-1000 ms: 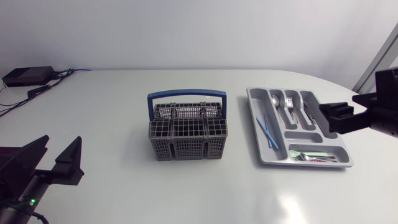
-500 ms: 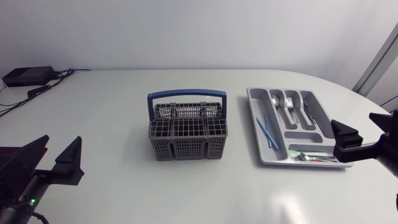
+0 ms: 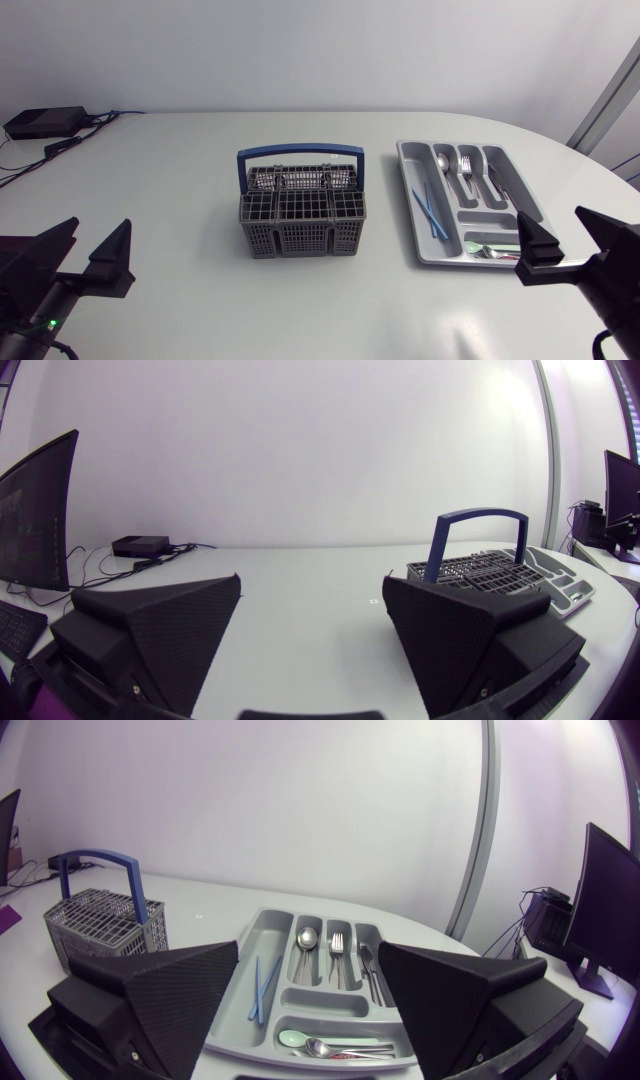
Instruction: Unload the cutlery basket into the drawer organizer.
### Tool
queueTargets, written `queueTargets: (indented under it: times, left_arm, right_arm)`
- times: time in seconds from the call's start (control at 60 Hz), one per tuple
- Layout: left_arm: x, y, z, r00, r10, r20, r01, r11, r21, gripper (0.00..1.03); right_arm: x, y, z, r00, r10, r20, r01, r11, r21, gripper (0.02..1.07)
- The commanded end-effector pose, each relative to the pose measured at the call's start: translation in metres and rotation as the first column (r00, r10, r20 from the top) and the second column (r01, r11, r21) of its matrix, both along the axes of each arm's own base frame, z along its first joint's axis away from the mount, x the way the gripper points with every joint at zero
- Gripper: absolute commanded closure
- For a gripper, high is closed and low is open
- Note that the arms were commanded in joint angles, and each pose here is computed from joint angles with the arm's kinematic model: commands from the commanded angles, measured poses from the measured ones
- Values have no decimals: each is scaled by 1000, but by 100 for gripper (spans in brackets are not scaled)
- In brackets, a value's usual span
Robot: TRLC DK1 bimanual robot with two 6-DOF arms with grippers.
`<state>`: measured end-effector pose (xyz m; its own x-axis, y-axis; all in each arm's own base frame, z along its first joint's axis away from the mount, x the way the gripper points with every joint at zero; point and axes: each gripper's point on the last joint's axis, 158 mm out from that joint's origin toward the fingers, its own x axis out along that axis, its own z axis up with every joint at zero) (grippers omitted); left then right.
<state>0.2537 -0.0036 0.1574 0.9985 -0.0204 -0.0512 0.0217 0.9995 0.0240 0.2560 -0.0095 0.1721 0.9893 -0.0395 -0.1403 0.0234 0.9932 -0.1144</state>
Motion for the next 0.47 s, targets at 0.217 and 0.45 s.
queueTargets:
  times: [0.217, 0.45]
  left_arm:
    - [0, 0, -7, 1000, 5, -10, -5, 1000, -25, 5]
    - [0, 0, -7, 1000, 5, -10, -5, 1000, -25, 5]
  right_arm:
    - [-2, 8, -23, 996, 13, 87, -23, 994, 111, 6]
    - [-2, 8, -23, 996, 13, 87, -23, 994, 111, 6]
